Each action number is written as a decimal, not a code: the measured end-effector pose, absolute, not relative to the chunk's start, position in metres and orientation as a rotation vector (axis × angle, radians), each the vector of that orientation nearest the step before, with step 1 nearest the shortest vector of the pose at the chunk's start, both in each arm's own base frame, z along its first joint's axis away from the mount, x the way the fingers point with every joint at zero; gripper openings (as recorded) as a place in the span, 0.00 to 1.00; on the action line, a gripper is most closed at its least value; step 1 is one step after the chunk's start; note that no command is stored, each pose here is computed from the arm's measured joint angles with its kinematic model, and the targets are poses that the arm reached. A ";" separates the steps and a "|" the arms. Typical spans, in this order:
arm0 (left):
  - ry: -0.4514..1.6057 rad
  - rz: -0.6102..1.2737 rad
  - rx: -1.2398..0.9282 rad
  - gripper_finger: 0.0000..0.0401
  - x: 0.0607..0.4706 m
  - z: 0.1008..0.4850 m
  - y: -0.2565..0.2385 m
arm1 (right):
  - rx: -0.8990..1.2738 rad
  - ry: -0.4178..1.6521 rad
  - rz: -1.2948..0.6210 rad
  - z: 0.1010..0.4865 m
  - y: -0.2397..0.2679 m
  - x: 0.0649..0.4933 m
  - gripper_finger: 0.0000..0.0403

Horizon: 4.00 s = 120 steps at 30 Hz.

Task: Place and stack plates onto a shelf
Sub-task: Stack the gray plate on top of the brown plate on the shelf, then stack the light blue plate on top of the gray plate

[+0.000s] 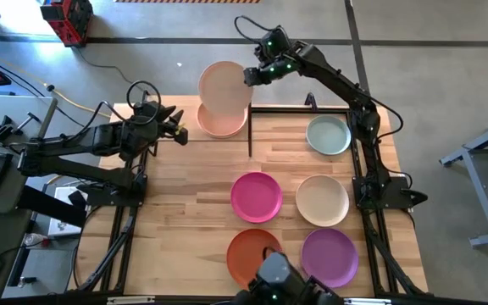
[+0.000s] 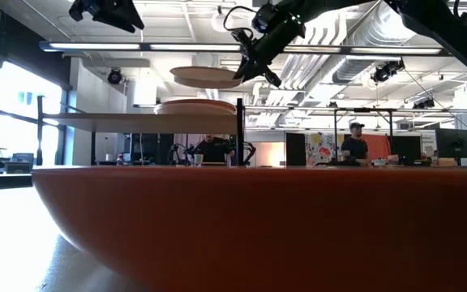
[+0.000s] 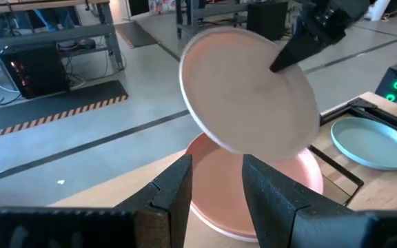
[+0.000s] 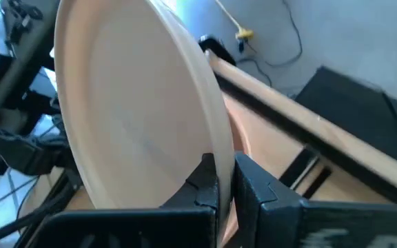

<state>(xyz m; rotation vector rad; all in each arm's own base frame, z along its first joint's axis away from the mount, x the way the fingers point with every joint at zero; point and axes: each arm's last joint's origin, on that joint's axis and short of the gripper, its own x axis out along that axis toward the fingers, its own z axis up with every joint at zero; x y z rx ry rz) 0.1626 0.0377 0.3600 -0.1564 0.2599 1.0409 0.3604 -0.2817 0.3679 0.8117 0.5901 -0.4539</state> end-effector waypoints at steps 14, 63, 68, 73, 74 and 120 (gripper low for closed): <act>0.310 0.944 -0.158 0.29 0.164 0.357 0.036 | 0.785 0.666 -0.548 0.363 -0.236 0.388 0.00; 0.331 0.868 -0.179 0.29 0.166 0.356 0.034 | 0.699 0.746 -0.636 0.338 -0.227 0.408 0.26; 0.330 0.870 -0.179 0.29 0.166 0.356 0.034 | 0.678 0.752 -0.627 0.338 -0.227 0.408 0.30; 0.330 0.870 -0.180 0.29 0.166 0.356 0.034 | 0.681 0.750 -0.619 0.339 -0.230 0.406 0.30; 0.329 0.871 -0.180 0.29 0.166 0.356 0.034 | 0.679 0.753 -0.604 0.339 -0.231 0.405 0.30; 0.498 0.786 -0.160 0.29 0.161 0.344 0.032 | 0.427 1.534 -0.392 0.287 0.024 0.412 0.30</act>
